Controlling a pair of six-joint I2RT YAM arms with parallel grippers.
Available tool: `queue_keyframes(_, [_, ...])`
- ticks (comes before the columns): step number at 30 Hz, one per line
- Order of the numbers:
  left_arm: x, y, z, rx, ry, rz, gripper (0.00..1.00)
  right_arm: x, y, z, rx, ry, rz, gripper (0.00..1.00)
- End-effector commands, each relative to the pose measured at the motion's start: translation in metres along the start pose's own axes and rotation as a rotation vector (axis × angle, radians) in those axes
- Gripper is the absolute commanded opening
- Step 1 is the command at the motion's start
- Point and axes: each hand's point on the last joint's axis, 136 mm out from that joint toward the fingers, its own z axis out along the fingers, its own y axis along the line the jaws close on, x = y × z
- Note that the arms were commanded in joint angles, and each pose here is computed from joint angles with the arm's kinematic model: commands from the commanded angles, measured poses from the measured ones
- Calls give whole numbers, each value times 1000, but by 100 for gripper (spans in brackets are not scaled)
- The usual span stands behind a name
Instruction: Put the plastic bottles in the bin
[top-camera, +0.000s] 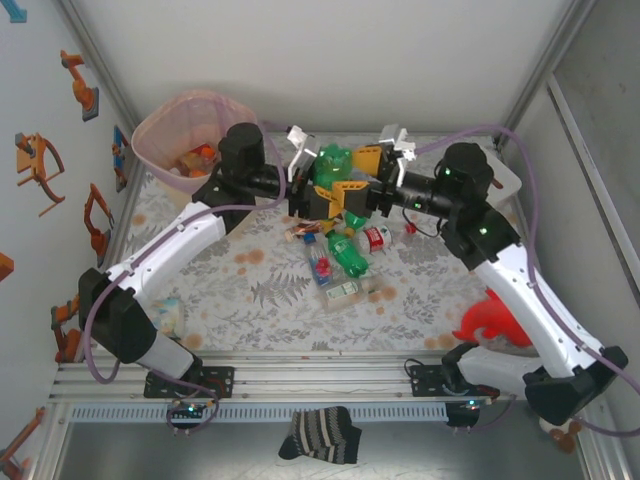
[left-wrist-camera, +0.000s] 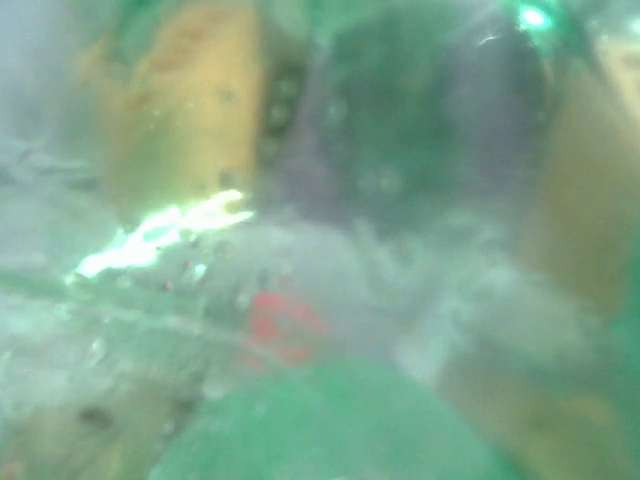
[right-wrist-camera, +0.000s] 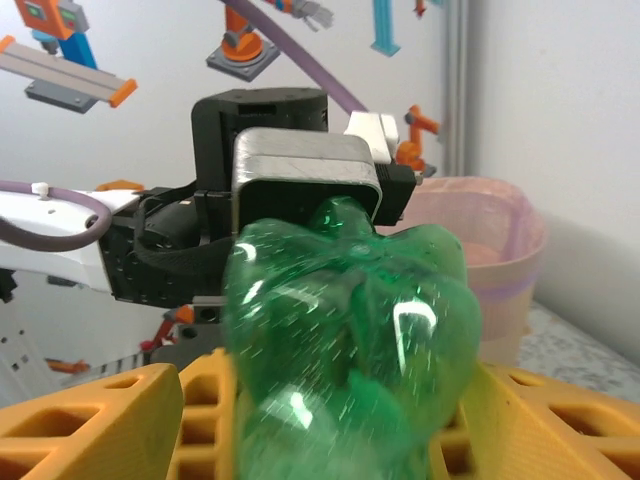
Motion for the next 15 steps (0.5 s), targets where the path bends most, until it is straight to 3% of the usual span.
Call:
queue_keyframes(1, [-22,-7,-22,-44,-20,70,43,-2,-4,-14,92,2,-56,74])
queue_keyframes(6, [-32,22,-63,-297,-16,99,43,-1,-5,-23,132,13,-68,74])
queue_keyframes(15, [-43,98,-187,-1051,52,99,43,0,-5,-25,143,26,-62,73])
